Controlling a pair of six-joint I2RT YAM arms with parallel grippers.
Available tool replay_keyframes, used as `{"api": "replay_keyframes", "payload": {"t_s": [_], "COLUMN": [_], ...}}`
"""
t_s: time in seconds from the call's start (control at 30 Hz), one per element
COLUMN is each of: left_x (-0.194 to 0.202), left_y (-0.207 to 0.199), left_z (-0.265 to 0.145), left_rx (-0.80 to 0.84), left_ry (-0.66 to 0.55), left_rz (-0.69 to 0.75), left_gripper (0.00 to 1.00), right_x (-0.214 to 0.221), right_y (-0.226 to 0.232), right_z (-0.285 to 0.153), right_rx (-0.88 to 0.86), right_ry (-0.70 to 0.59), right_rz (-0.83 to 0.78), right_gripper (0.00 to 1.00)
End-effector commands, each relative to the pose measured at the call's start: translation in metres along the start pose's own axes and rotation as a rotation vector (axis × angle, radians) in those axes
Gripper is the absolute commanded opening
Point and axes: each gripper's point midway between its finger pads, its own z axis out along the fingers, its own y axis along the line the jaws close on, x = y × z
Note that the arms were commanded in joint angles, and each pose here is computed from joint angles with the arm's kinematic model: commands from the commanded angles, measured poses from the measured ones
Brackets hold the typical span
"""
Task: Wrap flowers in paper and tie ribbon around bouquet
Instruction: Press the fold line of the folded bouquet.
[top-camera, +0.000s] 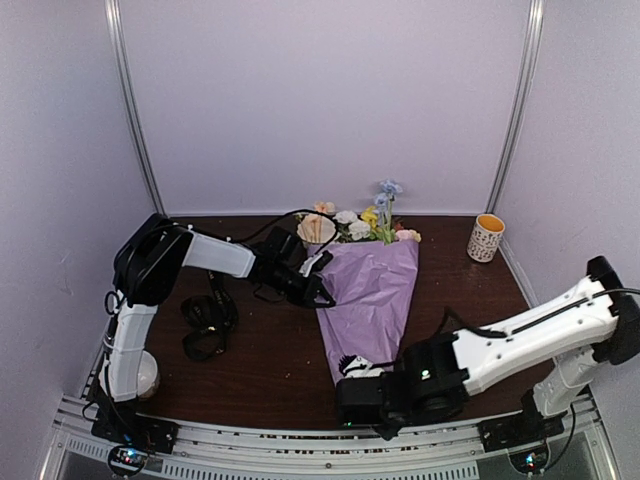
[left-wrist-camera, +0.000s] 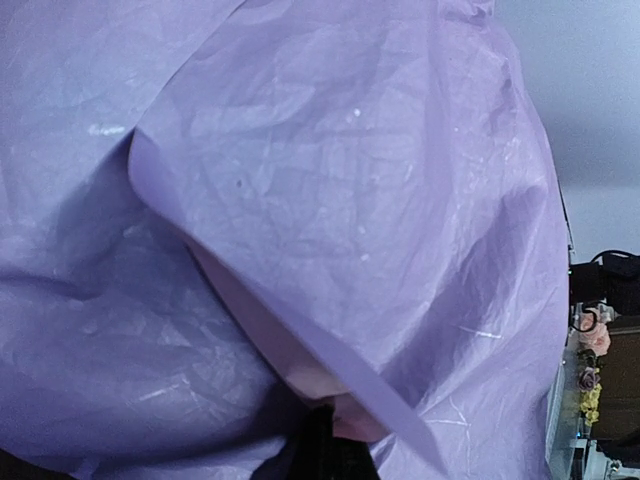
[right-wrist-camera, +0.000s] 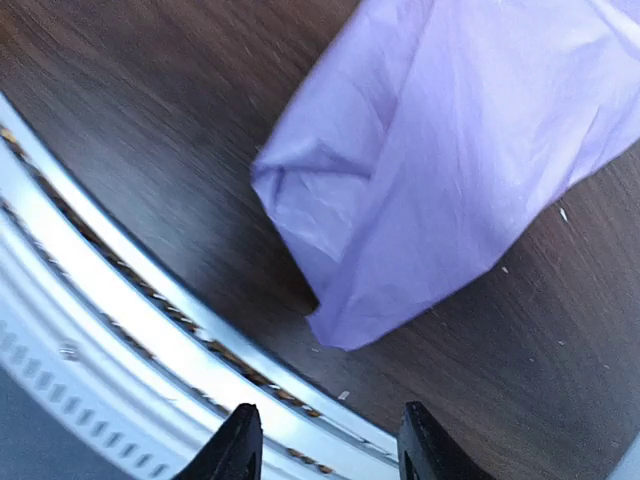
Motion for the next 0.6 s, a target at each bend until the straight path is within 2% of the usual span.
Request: {"api": "replay_keyframes", "payload": {"t_s": [0.0,0.13,0.2,0.37,0.57], "left_x": [0.005,0.008,0.008,0.007,-0.007], "left_y": [0.022,0.023,0.024,0.023,0.001], "left_z": [-0.003,-0.002,-0.002,-0.003,-0.016], "left_rx": [-0.056,-0.051,-0.051,-0.038,0.004], "left_ry": [-0.006,-0.002,-0.003,-0.007,-0.052], "left_rz": [-0.023,-0.033,-0.035,-0.039,0.01], "left_gripper": [0.0,0.0,0.0,0.0,0.0], "right_x": [-0.052,-0.079,-0.089,-0.088,-0.062], "right_y": [0.009,-0.036,-0.05,-0.048,-0.035], "right_z": [-0.025,0.002,0.014,0.055,0.094], "right_rx": [-0.288,-0.223,-0.17,-0.1,-0.069], "right_ry": [-0.166,-0.174,-0.172,-0.056,0.08], "right_rz": [0.126,0.326,0.377,0.382,0.375], "right_gripper": [0.47,0.42,0.39,0.29,0.26]}}
